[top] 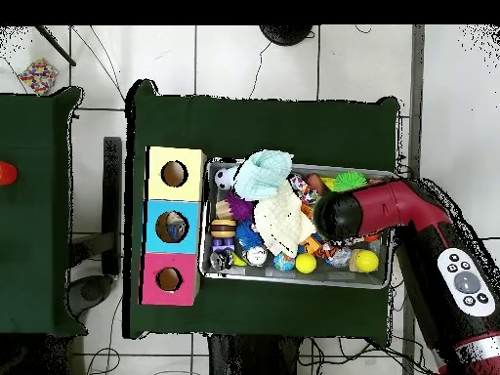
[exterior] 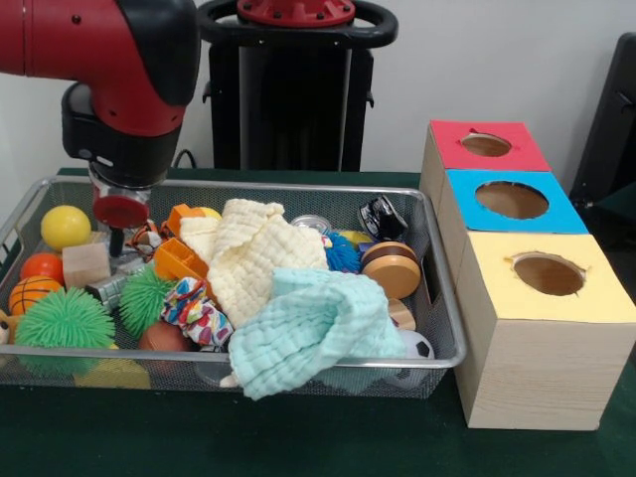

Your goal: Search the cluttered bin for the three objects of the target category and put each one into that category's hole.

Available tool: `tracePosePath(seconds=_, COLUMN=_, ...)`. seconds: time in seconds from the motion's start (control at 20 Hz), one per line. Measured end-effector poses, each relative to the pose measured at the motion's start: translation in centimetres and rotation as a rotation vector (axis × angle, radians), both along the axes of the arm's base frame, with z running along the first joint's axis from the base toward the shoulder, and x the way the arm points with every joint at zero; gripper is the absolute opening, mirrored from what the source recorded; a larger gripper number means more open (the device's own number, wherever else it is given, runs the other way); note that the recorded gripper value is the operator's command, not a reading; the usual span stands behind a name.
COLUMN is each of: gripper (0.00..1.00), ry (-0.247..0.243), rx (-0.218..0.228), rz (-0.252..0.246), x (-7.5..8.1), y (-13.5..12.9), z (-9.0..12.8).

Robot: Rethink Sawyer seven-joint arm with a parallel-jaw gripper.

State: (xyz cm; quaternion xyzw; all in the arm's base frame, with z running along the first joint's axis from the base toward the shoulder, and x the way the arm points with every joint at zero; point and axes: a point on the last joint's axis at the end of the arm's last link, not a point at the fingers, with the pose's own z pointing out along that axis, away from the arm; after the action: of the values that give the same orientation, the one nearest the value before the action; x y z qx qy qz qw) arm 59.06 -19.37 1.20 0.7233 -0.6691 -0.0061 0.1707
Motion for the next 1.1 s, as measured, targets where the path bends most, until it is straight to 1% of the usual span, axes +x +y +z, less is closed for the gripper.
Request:
tracePosePath(seconds=0.5, gripper=1.0, ry=0.031, rx=0.022, rz=-0.013, x=-1.1, y=0.1, z=-1.9)
tracePosePath(seconds=0.65, gripper=1.0, ry=0.039, rx=0.022, rz=-0.014, x=-1.5, y=0.1, z=-2.3)
tracePosePath(seconds=0.8, gripper=1.0, ry=0.045, rx=0.006, rz=-0.009, x=-1.8, y=-0.3, z=-2.5)
tracePosePath(seconds=0.85, gripper=1.0, ry=0.049, rx=-0.011, rz=-0.002, x=-2.0, y=-0.7, z=-2.6)
tracePosePath(seconds=1.1, gripper=1.0, ry=0.061, rx=-0.063, rz=0.032, x=-2.7, y=-1.6, z=-3.1)
